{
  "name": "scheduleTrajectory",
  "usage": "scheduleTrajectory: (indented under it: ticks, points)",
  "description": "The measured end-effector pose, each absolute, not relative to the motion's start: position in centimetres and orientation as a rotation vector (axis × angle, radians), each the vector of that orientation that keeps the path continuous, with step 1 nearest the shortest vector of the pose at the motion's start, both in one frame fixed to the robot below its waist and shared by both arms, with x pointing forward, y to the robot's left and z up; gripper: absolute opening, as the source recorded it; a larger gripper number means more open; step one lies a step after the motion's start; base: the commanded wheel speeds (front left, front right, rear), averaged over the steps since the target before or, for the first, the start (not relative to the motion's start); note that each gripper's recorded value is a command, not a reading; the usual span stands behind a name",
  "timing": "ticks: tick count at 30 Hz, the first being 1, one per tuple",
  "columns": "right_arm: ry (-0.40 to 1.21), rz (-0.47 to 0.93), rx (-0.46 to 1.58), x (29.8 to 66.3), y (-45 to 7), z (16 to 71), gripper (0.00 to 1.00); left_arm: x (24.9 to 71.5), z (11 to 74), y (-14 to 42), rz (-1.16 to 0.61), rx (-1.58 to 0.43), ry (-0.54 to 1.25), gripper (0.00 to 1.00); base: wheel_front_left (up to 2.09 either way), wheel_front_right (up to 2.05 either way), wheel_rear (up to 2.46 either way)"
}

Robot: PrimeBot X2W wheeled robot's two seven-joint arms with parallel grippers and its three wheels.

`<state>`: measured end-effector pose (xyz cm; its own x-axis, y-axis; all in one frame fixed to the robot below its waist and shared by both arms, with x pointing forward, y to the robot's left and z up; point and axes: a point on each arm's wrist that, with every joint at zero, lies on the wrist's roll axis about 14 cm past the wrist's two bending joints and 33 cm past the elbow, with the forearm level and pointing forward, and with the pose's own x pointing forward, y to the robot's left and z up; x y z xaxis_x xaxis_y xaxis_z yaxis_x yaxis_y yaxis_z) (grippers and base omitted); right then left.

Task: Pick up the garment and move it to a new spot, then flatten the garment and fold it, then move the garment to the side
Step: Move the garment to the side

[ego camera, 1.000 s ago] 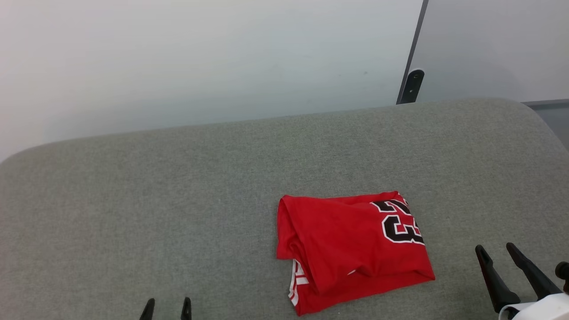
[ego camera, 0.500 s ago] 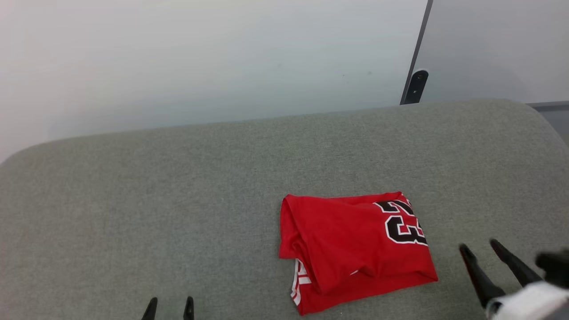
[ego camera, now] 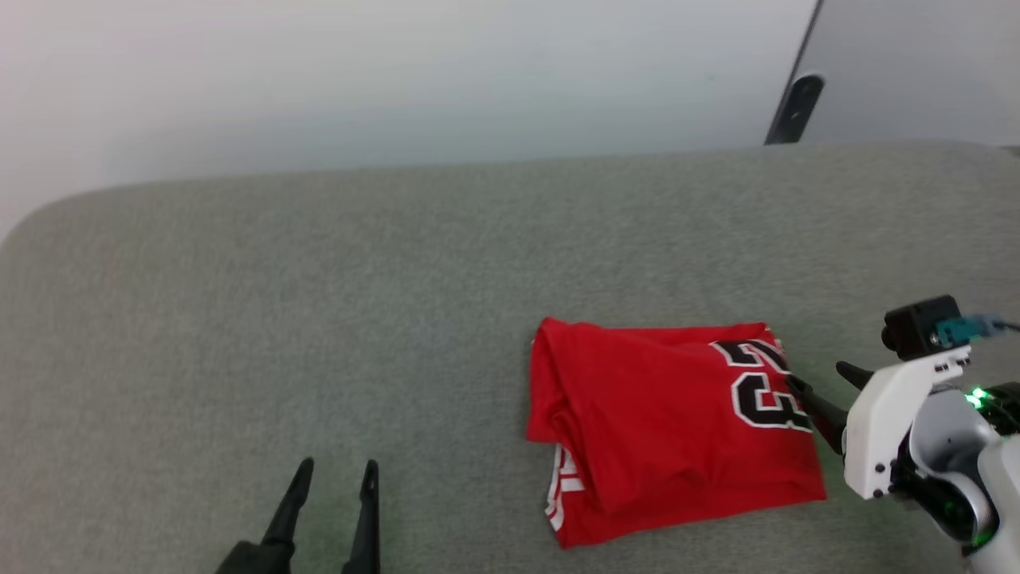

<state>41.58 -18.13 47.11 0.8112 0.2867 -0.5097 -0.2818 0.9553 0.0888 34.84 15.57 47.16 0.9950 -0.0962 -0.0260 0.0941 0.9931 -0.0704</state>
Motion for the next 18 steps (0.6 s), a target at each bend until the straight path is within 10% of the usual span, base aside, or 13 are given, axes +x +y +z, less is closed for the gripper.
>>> scheduleTrajectory:
  ticks: [18]
  points:
    - [1.052, 0.394, -0.062, 42.5, -16.1, 37.5, 1.0, 36.9, 44.4, 16.9, -0.037, -0.088, 0.109, 1.0, 0.0, 0.0, 0.0]
